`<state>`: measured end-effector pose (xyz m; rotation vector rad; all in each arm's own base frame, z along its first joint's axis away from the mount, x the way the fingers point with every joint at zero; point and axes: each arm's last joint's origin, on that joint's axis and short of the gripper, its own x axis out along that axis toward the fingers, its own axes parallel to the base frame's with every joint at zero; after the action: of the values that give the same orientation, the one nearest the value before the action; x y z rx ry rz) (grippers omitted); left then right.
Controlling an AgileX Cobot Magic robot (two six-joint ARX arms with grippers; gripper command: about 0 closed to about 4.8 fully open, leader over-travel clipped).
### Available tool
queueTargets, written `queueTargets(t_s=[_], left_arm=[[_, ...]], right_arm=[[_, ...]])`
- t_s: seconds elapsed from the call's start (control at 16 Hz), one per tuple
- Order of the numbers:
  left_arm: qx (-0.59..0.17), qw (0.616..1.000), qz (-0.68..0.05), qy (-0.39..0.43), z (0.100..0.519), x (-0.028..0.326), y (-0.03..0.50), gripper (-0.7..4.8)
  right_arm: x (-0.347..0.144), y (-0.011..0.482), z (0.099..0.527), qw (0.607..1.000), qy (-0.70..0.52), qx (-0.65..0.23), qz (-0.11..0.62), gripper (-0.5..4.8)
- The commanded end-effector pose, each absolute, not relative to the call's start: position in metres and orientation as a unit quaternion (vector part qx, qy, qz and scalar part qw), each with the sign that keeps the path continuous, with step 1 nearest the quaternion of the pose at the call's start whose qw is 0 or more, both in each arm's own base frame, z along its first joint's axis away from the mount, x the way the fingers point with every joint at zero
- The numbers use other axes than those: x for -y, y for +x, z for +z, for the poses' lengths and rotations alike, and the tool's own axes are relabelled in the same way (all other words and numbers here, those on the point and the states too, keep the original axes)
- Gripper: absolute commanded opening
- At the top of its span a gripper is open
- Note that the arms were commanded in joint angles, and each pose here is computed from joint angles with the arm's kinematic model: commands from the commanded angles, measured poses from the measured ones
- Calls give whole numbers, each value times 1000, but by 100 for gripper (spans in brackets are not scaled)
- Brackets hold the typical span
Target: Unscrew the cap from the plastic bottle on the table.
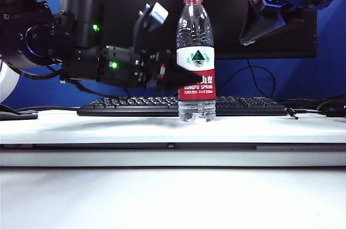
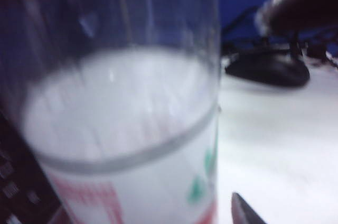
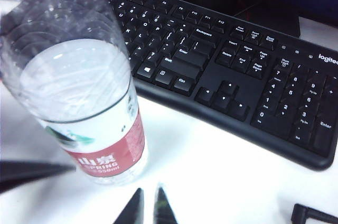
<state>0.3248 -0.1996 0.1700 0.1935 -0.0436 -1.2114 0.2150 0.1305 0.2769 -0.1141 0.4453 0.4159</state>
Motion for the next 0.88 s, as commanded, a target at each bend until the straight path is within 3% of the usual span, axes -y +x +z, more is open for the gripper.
queueTargets(t_s=[0.06, 0.69, 0.81, 0.88], left_arm=[[64, 820, -561, 92, 180, 202, 325, 394], [70, 805, -583, 86, 183, 236, 320, 392], [70, 804, -584, 86, 183, 236, 320, 328], [70, 804, -584, 86, 183, 236, 320, 328]], right_arm=[[-130, 214, 281, 954, -46, -211, 207, 40], [-126, 207, 297, 962, -16, -171, 213, 40], [-125, 205, 302, 964, -10, -156, 214, 40], [-125, 205, 305, 966, -5, -143, 216, 40]])
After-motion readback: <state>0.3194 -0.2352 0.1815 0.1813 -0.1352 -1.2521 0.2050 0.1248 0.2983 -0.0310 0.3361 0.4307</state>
